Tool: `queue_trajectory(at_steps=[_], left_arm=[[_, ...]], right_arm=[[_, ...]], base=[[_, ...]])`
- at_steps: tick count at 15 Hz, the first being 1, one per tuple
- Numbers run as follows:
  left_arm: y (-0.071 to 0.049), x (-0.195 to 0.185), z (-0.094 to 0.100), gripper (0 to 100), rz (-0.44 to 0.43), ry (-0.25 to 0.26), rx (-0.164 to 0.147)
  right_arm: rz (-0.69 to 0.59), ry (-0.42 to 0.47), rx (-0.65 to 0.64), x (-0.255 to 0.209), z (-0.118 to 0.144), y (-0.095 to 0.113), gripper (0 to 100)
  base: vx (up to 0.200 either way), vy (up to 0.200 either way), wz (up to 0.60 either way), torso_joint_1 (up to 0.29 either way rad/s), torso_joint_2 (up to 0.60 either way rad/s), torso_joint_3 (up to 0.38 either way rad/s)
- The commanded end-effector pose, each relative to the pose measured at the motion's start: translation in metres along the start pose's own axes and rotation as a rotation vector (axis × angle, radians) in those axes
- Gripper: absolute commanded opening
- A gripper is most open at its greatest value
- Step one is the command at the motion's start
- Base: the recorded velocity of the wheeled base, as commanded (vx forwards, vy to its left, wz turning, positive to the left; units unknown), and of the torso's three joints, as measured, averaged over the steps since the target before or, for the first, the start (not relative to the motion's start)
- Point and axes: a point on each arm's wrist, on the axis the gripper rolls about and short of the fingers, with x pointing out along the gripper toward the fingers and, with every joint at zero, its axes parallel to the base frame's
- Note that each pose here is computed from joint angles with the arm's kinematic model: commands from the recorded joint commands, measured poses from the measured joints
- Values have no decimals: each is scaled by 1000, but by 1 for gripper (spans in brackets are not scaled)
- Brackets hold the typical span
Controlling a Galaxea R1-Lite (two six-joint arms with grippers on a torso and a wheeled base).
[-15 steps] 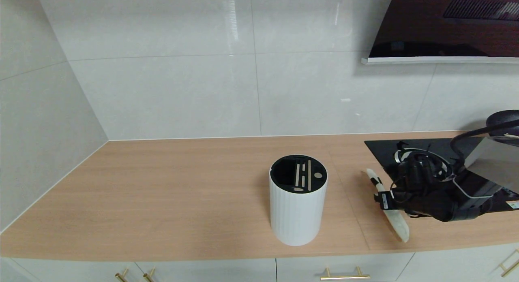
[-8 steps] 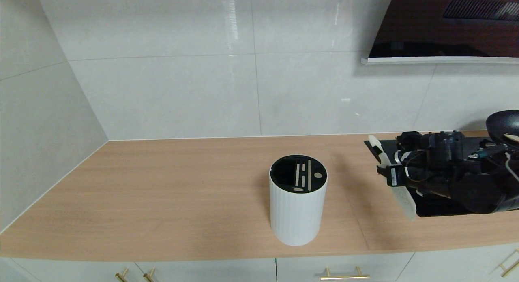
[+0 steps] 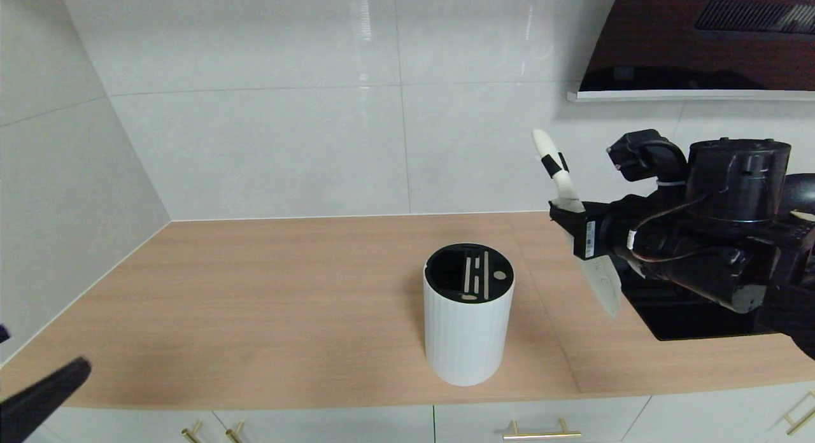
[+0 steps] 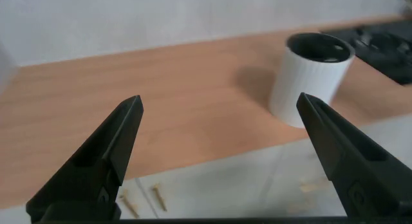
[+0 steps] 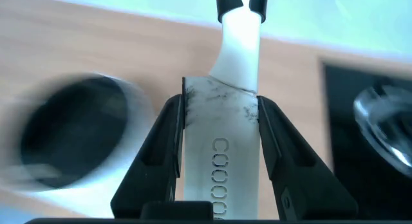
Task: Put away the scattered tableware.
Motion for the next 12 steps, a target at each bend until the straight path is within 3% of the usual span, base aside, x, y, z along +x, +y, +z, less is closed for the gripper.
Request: queue_trajectory(at_steps=[1, 2, 3, 4, 5, 6, 7, 8, 9, 12], left_arm=[[-7, 95, 32, 100, -228, 140, -186], [-7, 95, 32, 100, -228, 140, -186], [-19, 126, 4, 100, -321, 192, -121], [-22, 143, -3, 100, -345, 187, -62], [-30, 154, 0, 100, -382, 184, -97], [-42, 167, 6, 100, -445, 194, -194], [-46, 170, 7, 100, -470, 198, -226], [-55, 182, 11, 100, -567, 208, -327], [-57, 191, 9, 100, -625, 216, -357], [-63, 225, 4, 100, -651, 192, -367]], right_arm=[[73, -36, -8, -17, 8, 29, 0], [73, -36, -8, -17, 8, 29, 0], [113, -4, -31, -24, -3, 54, 0], [142, 8, -41, -28, -7, 67, 0], [158, 17, -38, -29, -10, 75, 0], [182, 27, -15, -29, -13, 84, 0], [189, 30, -8, -29, -14, 86, 0], [223, 37, -4, -33, -16, 97, 0], [247, 36, -9, -37, -16, 104, 0], [281, 30, 40, -41, -13, 115, 0]], base=[[0, 0, 0, 0, 0, 0], [0, 0, 0, 0, 0, 0], [0, 0, 0, 0, 0, 0], [0, 0, 0, 0, 0, 0], [0, 0, 0, 0, 0, 0], [0, 0, 0, 0, 0, 0], [0, 0, 0, 0, 0, 0], [0, 0, 0, 0, 0, 0], [0, 0, 0, 0, 0, 0], [0, 0, 0, 0, 0, 0]])
